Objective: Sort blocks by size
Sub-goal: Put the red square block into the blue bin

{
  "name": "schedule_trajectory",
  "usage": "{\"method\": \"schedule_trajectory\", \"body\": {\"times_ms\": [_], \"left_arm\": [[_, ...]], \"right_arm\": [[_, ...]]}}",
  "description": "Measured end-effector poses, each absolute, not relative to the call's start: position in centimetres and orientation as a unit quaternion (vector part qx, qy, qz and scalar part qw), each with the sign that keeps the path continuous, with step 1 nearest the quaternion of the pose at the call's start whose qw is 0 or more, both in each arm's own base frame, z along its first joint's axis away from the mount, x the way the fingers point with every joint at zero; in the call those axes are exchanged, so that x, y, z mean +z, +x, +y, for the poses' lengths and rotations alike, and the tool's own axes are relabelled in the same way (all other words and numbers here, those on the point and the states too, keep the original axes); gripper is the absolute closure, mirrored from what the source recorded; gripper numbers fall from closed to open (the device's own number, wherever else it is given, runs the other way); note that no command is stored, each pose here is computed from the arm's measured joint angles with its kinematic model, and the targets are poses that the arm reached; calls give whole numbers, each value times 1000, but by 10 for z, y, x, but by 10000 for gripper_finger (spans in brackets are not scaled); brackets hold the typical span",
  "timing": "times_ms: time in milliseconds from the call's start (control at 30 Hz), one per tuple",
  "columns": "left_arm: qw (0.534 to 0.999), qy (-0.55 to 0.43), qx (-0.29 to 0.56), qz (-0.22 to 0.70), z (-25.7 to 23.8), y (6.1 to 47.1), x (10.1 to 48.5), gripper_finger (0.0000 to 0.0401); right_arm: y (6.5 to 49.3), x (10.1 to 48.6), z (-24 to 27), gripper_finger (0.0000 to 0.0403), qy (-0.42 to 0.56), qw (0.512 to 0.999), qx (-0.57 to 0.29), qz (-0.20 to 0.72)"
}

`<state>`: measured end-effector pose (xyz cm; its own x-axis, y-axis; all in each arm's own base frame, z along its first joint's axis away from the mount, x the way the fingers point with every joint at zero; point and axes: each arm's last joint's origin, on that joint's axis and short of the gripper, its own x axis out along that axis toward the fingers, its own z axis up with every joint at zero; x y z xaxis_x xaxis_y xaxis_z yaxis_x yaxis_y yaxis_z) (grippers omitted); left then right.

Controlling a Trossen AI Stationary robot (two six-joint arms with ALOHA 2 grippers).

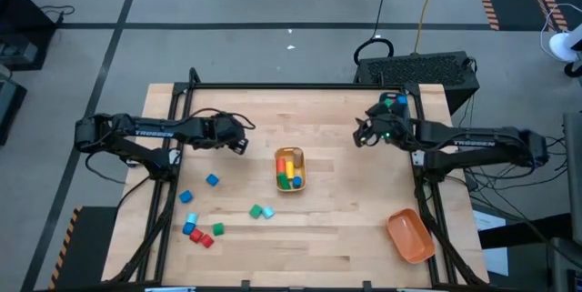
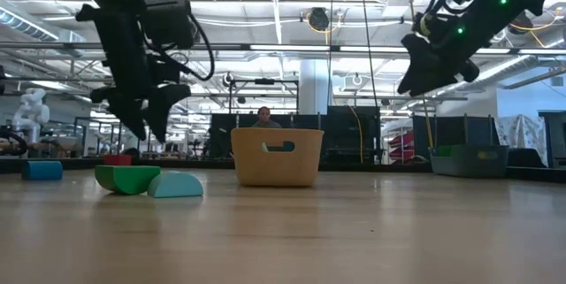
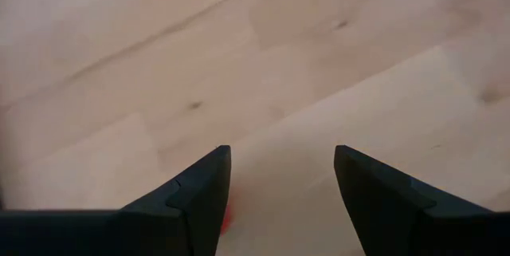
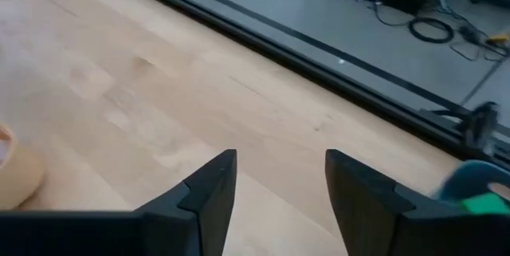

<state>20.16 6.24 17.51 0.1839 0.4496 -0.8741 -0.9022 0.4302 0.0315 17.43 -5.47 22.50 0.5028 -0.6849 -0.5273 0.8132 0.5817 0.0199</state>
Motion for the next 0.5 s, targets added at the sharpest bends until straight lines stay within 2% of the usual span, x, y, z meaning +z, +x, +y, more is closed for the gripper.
{"method": "schedule_trajectory", "body": {"times_ms": [333,500], "left_arm": [[660,-260,524,472,59,184,172,175],[656,-252,540,463,60,182,169,175]], "right_arm": [[181,222,-52,227,131,860,-430,241],[182,223,-52,227,134,863,-428,233]]}}
